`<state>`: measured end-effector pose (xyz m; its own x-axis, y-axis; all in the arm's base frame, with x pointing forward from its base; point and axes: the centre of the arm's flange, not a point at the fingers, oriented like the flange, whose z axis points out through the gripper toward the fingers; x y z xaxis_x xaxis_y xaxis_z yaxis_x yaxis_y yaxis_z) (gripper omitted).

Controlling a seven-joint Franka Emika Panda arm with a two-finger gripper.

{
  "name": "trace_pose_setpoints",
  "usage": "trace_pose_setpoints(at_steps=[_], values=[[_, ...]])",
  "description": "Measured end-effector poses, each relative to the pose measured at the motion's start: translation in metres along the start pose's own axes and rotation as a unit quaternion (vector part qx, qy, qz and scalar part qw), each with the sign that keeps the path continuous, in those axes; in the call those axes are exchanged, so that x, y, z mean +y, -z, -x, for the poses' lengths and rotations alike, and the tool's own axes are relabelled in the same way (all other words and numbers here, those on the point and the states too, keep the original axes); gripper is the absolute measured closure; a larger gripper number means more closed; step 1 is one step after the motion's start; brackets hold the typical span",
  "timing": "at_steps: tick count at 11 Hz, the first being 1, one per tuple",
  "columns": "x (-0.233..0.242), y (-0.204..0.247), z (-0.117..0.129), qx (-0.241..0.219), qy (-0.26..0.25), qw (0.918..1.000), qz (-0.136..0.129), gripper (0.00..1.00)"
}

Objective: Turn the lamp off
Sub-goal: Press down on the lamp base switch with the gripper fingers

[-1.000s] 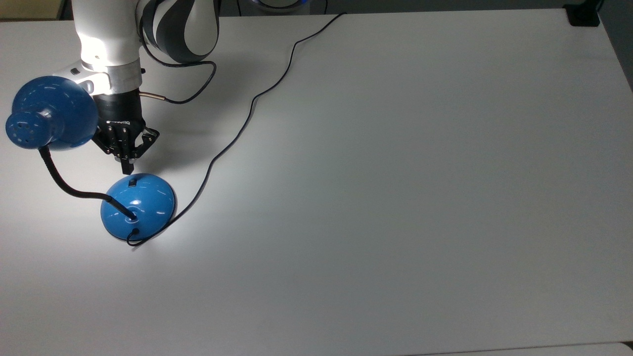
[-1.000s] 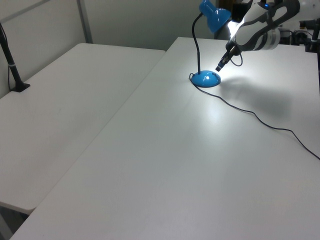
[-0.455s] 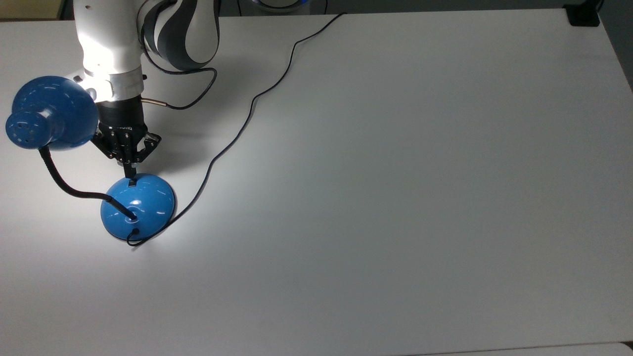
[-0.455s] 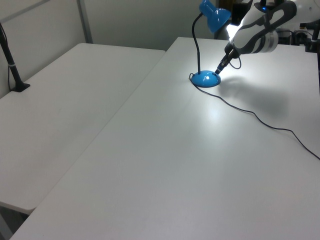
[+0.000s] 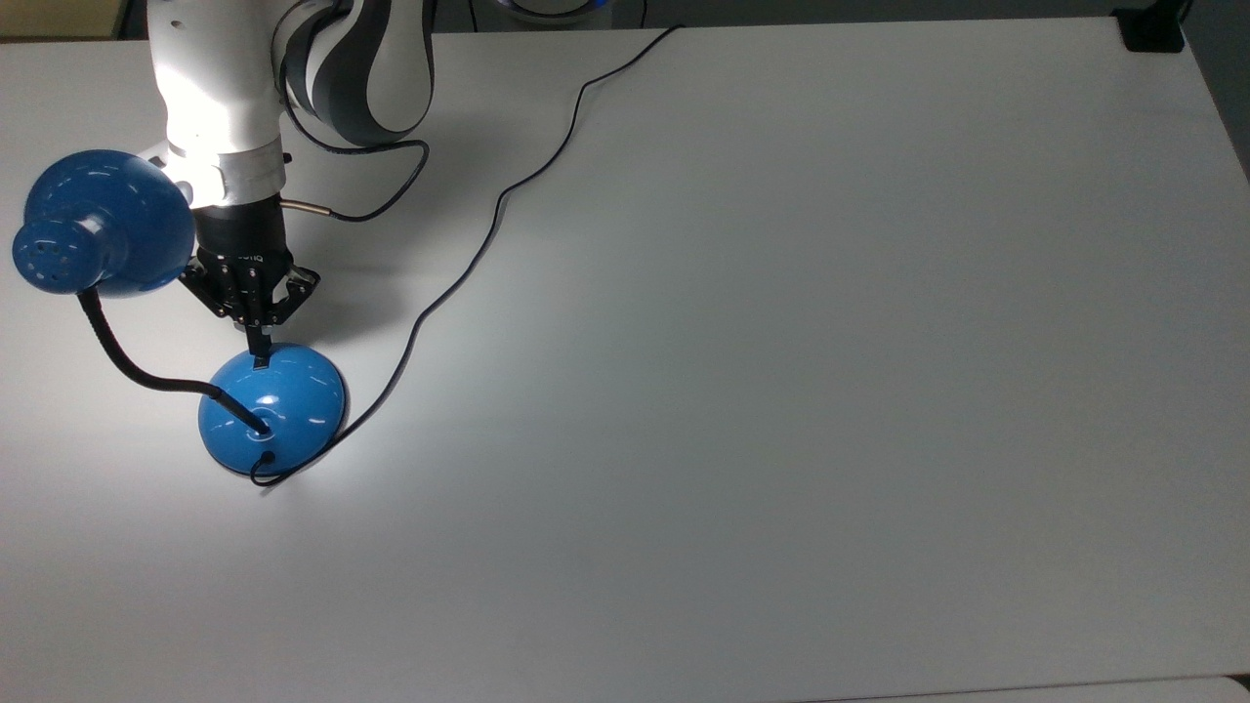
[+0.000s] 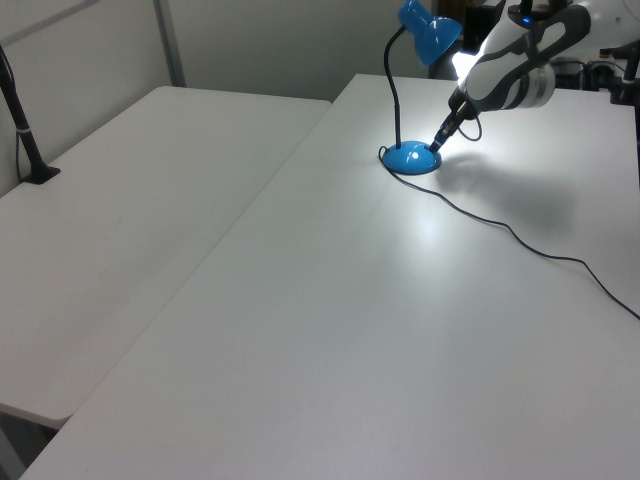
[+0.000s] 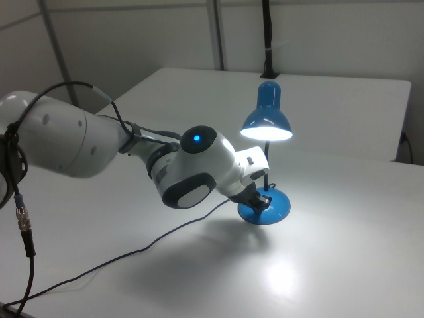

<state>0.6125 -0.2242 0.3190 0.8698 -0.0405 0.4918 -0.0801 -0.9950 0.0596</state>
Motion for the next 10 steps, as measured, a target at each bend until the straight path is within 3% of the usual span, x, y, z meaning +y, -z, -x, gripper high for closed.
trace_pose_setpoints(at_steps=[10], values=[[0.0, -0.0036, 0.0016, -0.002, 0.0, 1.0, 0.0, 0.99]])
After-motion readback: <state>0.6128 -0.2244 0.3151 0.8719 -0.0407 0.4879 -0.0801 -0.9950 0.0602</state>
